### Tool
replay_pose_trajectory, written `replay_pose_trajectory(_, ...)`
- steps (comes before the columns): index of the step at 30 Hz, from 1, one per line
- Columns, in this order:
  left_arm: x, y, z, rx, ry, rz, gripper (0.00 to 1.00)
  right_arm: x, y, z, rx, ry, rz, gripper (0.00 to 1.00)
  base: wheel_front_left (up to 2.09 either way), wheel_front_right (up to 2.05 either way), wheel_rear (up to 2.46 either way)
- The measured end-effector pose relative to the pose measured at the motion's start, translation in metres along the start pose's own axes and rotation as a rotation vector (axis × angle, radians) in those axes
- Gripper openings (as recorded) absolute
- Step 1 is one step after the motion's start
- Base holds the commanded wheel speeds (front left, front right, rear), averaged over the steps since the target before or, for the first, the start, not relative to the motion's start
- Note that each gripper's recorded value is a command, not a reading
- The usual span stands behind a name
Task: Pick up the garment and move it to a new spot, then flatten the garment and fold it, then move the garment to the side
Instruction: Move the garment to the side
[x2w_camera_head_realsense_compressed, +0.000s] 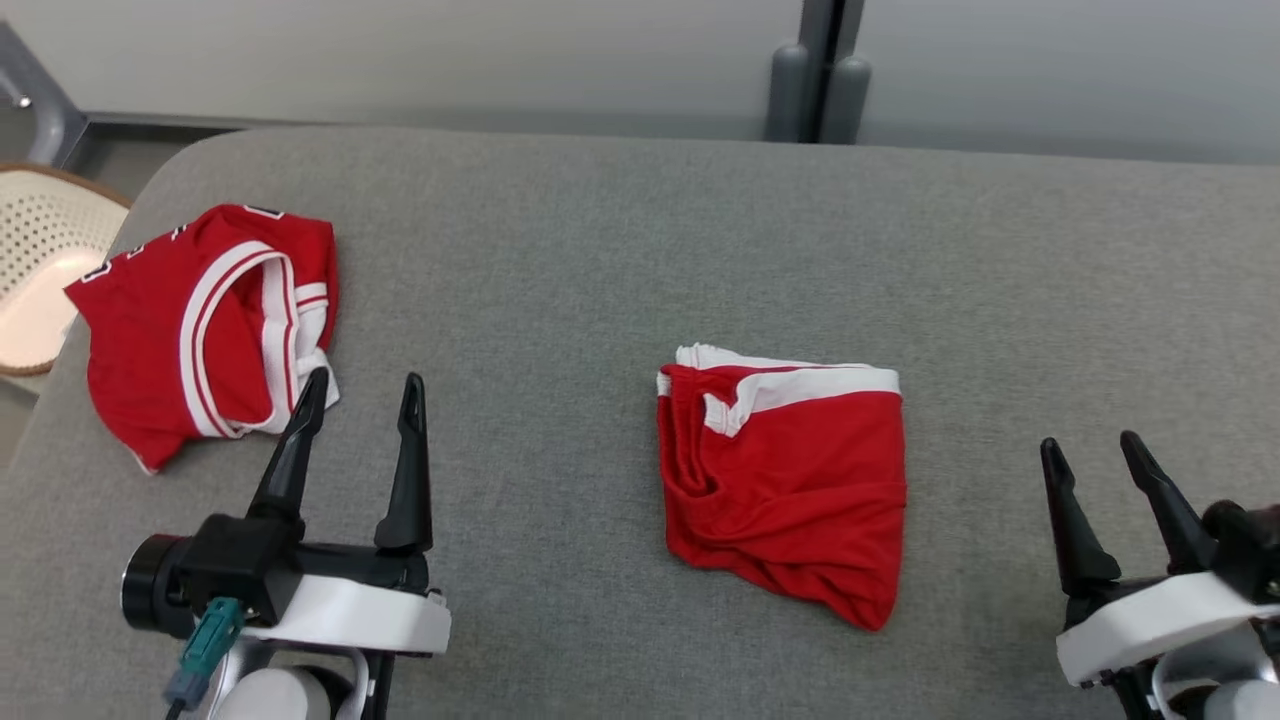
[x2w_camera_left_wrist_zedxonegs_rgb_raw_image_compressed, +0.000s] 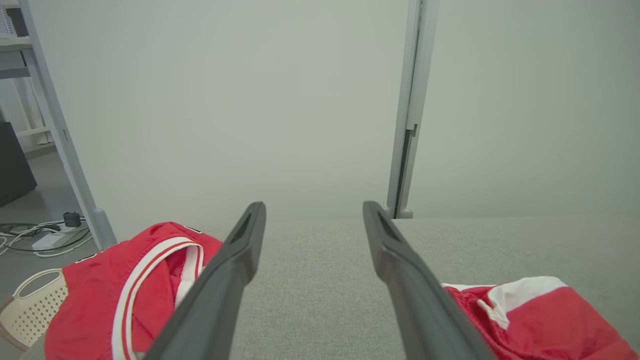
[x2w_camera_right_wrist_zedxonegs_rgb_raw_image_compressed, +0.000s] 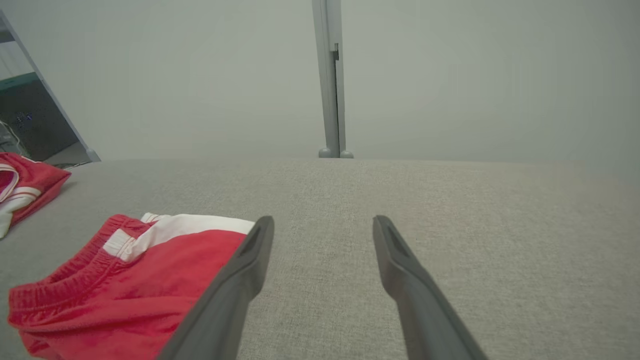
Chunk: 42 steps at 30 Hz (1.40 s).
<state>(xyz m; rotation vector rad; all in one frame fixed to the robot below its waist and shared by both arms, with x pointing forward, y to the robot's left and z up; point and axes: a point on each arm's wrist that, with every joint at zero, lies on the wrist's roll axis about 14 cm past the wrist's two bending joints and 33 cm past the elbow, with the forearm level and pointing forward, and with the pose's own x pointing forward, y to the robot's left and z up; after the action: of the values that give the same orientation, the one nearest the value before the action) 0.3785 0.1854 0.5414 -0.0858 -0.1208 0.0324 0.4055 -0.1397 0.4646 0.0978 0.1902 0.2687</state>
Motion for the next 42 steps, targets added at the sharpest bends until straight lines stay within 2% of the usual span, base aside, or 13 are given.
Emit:
replay_pose_trajectory(5,0.007,0.011,-0.011,0.0,0.012,0.039,1.0,0.033,0.036,-0.047,0.026,0.149,0.118,1.0,0.0,0.0,0.0)
replay_pose_trajectory(8,0.008,0.018,-0.017,0.003,0.024,0.066,1.0,0.039,0.065,-0.079,0.064,0.268,0.194,1.0,0.0,0.0,0.0)
replay_pose_trajectory(11,0.006,0.026,-0.023,0.011,0.038,0.087,1.0,0.04,0.077,-0.104,0.071,0.367,0.227,1.0,0.0,0.0,0.0)
replay_pose_trajectory(14,0.005,0.028,-0.026,0.009,0.044,0.099,1.0,0.044,0.078,-0.106,0.074,0.393,0.229,0.07,0.0,0.0,0.0)
replay_pose_trajectory(15,0.005,0.027,-0.026,0.007,0.041,0.097,1.0,0.044,0.079,-0.107,0.073,0.399,0.229,0.0,0.0,0.0,0.0)
replay_pose_trajectory(21,0.008,0.025,-0.024,0.013,0.031,0.081,1.0,0.043,0.072,-0.099,0.021,0.382,0.223,0.0,0.0,0.0,0.0)
replay_pose_trajectory(26,0.017,0.006,-0.027,0.02,0.028,0.005,1.0,0.035,0.053,-0.09,-0.012,0.358,0.185,0.0,0.0,0.0,0.0)
replay_pose_trajectory(32,0.043,-0.039,-0.032,0.014,0.026,-0.157,1.0,0.012,0.011,-0.084,-0.029,0.338,0.085,0.0,0.0,0.0,0.0)
replay_pose_trajectory(38,0.069,-0.101,-0.038,-0.017,0.021,-0.345,1.0,-0.008,-0.029,-0.077,-0.017,0.308,-0.027,0.0,0.0,0.0,0.0)
replay_pose_trajectory(42,0.084,-0.142,-0.043,-0.044,0.019,-0.463,1.0,-0.012,-0.057,-0.072,-0.05,0.294,-0.083,0.0,0.0,0.0,0.0)
